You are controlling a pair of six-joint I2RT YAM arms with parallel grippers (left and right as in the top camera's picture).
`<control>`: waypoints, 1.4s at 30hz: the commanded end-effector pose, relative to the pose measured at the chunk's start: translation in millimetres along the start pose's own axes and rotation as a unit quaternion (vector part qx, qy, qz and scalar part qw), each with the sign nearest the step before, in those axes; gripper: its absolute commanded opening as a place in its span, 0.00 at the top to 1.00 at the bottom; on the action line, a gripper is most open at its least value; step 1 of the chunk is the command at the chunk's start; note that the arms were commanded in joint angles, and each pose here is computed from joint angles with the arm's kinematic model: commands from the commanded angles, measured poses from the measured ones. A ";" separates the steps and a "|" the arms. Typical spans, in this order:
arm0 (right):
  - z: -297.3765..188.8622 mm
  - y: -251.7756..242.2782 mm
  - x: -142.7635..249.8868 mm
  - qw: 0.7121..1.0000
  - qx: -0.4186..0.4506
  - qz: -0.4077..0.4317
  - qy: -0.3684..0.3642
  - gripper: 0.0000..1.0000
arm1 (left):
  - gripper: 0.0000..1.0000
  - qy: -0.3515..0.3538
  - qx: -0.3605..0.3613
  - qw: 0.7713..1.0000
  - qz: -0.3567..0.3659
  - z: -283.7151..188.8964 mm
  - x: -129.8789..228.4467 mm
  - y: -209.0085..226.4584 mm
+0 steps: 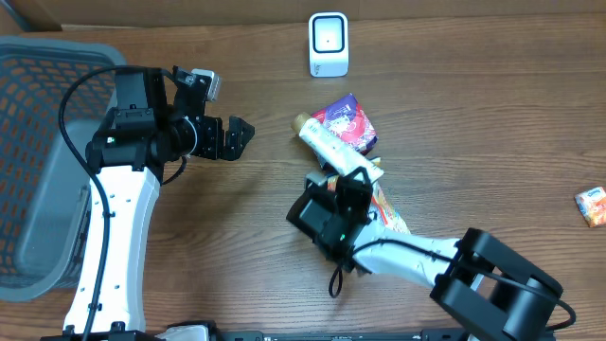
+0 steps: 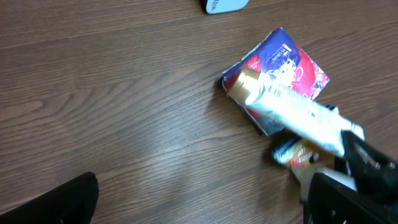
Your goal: Scan the item barcode
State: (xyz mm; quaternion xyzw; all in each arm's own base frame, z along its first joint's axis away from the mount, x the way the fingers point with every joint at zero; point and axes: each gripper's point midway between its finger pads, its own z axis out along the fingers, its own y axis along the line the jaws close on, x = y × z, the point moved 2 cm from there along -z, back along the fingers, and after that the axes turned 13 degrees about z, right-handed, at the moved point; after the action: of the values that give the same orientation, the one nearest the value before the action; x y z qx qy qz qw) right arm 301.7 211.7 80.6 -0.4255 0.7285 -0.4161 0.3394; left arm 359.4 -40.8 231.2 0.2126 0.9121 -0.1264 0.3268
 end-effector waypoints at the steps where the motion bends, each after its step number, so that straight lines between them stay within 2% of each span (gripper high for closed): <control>1: -14.0 19.0 -1.8 0.999 -0.009 -0.047 -0.020 0.80 | 0.00 -0.007 -0.002 1.000 -0.004 -3.5 -1.8 0.9; 4: -24.1 25.9 -7.8 0.998 -0.015 -0.052 -0.037 0.62 | 0.00 -0.006 -0.001 1.000 -0.004 -3.5 -1.6 0.8; 6: -29.3 28.6 -10.9 0.998 -0.017 -0.035 -0.045 0.39 | 0.00 -0.004 0.000 1.000 -0.005 -3.5 -0.6 0.4; 7: -31.3 29.7 -11.7 0.998 -0.017 -0.024 -0.048 0.33 | 0.00 -0.003 0.000 1.000 -0.005 -3.5 -0.1 0.2; 9: -34.8 31.7 -12.2 0.999 -0.019 0.006 -0.050 0.14 | 0.00 -0.002 0.000 1.000 -0.006 -3.5 0.5 0.0; 11: -38.8 35.2 -10.5 0.997 -0.026 0.057 -0.049 0.01 | 0.00 -0.002 0.000 1.000 -0.006 -3.5 0.5 0.0; 13: -44.1 43.6 -6.1 0.994 -0.044 0.092 -0.045 0.00 | 0.00 -0.001 0.000 1.000 -0.006 -3.5 0.6 0.0; 19: -86.1 105.6 9.6 0.963 -0.205 0.176 -0.009 0.00 | 0.00 0.000 0.001 1.000 -0.007 -3.5 1.2 -0.3; 25: -122.5 126.3 3.0 0.927 -0.297 0.226 0.027 0.00 | 0.00 0.000 0.001 1.000 -0.007 -3.5 1.2 -0.3; 33: -138.5 113.2 -3.0 0.896 -0.355 0.254 0.079 0.00 | 0.00 0.010 0.002 1.000 -0.011 -3.6 5.5 -1.2; 39: -121.0 76.4 -5.3 0.875 -0.363 0.307 0.089 0.00 | 0.00 0.011 0.001 1.000 -0.011 -3.6 6.1 -1.0; 42: -118.7 57.9 -6.1 0.851 -0.395 0.333 0.094 0.00 | 0.00 0.011 0.001 1.000 -0.011 -3.6 6.1 -1.0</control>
State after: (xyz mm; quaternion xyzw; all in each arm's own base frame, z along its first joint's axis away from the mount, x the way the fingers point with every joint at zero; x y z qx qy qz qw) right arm 177.0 267.9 52.7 -0.2410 0.9482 -0.0609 0.1977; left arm 353.1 -41.1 227.1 0.2100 0.9176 -0.1308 0.3110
